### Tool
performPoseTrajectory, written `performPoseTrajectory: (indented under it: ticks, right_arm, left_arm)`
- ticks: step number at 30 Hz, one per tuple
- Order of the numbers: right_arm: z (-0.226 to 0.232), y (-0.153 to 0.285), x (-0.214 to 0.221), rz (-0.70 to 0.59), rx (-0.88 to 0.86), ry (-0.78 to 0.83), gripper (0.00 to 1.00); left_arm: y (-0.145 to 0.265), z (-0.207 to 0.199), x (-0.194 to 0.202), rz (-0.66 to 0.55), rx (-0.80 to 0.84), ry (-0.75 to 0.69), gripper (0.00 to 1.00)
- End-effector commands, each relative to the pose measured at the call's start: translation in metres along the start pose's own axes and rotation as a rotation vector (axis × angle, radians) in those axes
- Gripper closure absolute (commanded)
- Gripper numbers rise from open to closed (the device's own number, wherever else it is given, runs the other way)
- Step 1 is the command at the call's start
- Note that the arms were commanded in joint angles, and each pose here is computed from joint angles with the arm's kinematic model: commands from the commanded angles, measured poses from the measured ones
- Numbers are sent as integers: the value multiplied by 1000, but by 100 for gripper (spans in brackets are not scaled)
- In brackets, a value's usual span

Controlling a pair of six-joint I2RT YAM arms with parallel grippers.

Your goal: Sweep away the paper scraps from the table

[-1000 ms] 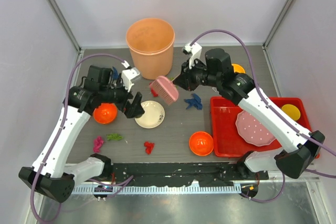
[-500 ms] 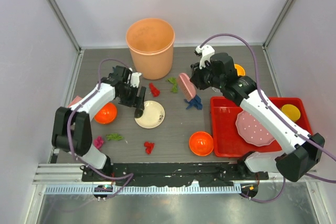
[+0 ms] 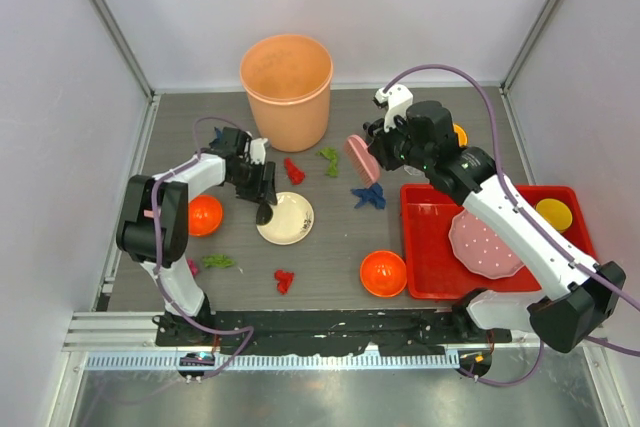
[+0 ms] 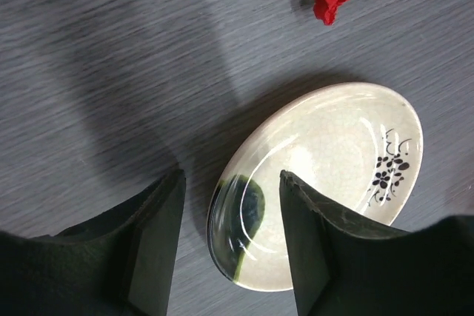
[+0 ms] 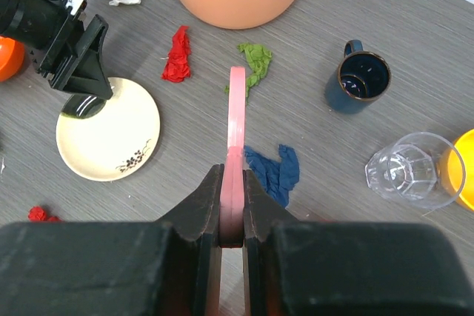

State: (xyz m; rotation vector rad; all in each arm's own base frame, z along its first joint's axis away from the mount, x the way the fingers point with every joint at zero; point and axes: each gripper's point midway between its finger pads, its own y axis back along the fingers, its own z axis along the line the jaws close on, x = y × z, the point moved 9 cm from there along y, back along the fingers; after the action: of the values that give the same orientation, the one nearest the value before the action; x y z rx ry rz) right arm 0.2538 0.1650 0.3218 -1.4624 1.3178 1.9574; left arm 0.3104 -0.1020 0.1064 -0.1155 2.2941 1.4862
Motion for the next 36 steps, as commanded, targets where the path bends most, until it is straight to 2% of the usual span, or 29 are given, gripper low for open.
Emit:
performPoseTrajectory:
  ticks: [1,4,10,13,14,16,26,36]
  right_arm:
    - [0,16,-17,-86,-17,31,99]
    - [0,17,-17,-87,-19,36,99]
    - [1,21,-18,-97,-26,50,99]
    - [1,23,-19,-104,-26,54,99]
    - [1,24,-19,-106,-27,52,99]
    - [1,25,-20,-106,-27,52,99]
    - [2,32,-23,-118,-32,47,99]
    - [3,37,-26,-132,-42,42,99]
  left_arm:
    - [-12,3,4,20,16,17,44]
    - [-14,4,10,41,20,15,48]
    - [-15,3,26,109,61,15,65]
    - [-13,-1,24,129,101,0,81]
    - [-10,-2,21,128,109,-9,90]
    - [-6,-4,16,116,123,-16,99]
    - [53,-13,-32,-94,224,-70,100]
    - [124,39,-45,-320,203,53,100]
